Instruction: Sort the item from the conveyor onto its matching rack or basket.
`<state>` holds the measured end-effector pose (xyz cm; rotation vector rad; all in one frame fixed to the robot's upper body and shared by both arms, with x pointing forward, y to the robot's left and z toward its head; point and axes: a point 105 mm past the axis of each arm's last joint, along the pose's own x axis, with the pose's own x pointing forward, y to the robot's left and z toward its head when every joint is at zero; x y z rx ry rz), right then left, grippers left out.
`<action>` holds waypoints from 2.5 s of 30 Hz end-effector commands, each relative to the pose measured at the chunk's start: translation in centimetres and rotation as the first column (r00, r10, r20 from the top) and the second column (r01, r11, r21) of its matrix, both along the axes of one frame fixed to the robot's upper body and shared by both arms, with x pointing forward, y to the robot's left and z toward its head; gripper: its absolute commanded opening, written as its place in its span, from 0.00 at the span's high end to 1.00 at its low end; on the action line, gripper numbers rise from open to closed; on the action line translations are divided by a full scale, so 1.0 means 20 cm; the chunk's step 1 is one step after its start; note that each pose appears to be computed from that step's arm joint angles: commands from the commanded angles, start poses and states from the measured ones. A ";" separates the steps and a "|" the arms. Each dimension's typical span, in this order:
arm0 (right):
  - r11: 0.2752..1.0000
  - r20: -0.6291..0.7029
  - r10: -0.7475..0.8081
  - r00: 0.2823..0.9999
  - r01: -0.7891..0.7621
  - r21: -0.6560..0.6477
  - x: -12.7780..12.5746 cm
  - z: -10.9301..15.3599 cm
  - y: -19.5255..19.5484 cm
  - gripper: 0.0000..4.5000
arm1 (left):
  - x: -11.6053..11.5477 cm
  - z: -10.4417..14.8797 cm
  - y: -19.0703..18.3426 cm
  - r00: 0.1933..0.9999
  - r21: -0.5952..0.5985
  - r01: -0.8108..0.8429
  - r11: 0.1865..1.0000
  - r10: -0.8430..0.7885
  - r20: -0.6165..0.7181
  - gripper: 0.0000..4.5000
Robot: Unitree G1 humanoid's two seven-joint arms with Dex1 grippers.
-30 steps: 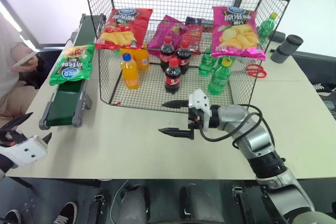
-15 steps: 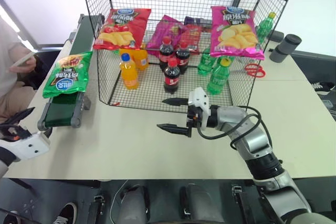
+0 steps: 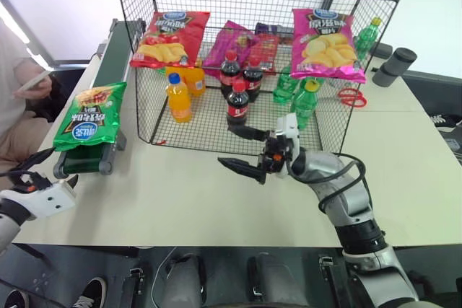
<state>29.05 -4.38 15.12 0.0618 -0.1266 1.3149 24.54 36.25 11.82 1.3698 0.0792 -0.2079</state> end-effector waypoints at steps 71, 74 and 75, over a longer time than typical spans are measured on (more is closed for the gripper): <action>0.993 -0.370 0.091 0.925 -0.056 0.106 -0.14 0.18 -0.46 0.00 | -0.08 0.55 -1.05 0.196 -0.844 -0.345 -0.411 -0.911 0.364 0.99; 0.978 -0.381 0.178 0.907 -0.121 0.170 -0.19 0.25 -0.43 0.00 | -0.08 0.53 -1.07 0.155 -0.831 -0.402 -0.384 -0.923 0.351 0.99; 0.969 -0.388 0.220 0.895 -0.153 0.196 -0.22 0.28 -0.43 0.00 | -0.07 0.52 -1.08 0.147 -0.833 -0.409 -0.371 -0.928 0.341 0.99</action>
